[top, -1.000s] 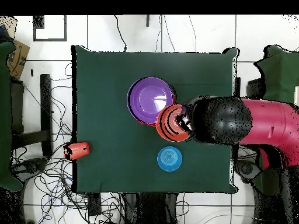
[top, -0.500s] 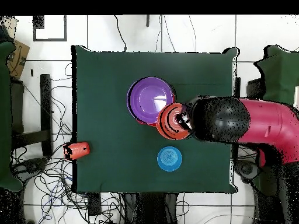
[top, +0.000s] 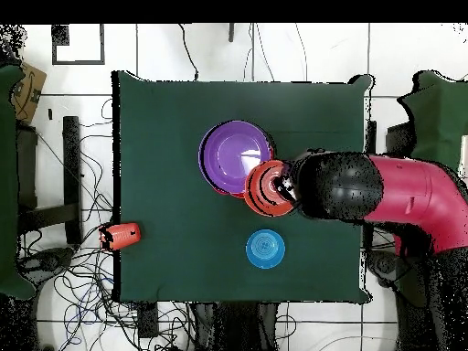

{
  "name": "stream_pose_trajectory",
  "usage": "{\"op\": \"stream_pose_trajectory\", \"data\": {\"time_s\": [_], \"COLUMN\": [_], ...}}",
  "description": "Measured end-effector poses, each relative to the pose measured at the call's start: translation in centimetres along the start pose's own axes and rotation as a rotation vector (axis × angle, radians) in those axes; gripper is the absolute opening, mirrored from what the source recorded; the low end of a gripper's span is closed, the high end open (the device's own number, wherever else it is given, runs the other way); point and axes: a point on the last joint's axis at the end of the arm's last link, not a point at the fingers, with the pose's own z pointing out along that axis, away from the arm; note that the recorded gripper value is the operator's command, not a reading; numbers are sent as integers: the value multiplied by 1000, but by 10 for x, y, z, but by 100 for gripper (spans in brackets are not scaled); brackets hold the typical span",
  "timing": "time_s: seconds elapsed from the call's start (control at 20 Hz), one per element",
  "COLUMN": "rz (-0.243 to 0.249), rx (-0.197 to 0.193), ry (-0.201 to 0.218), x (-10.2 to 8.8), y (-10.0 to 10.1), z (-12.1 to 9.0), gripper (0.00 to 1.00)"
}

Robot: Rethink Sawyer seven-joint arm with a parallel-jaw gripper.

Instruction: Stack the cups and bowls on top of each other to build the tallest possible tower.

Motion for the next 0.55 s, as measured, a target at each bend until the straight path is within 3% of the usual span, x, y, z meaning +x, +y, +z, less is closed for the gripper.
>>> {"op": "stream_pose_trajectory", "data": {"time_s": [0.55], "rz": [21], "rx": [33], "ry": [-15], "x": [-1], "y": [-1], "z": [6], "gripper": [0]}}
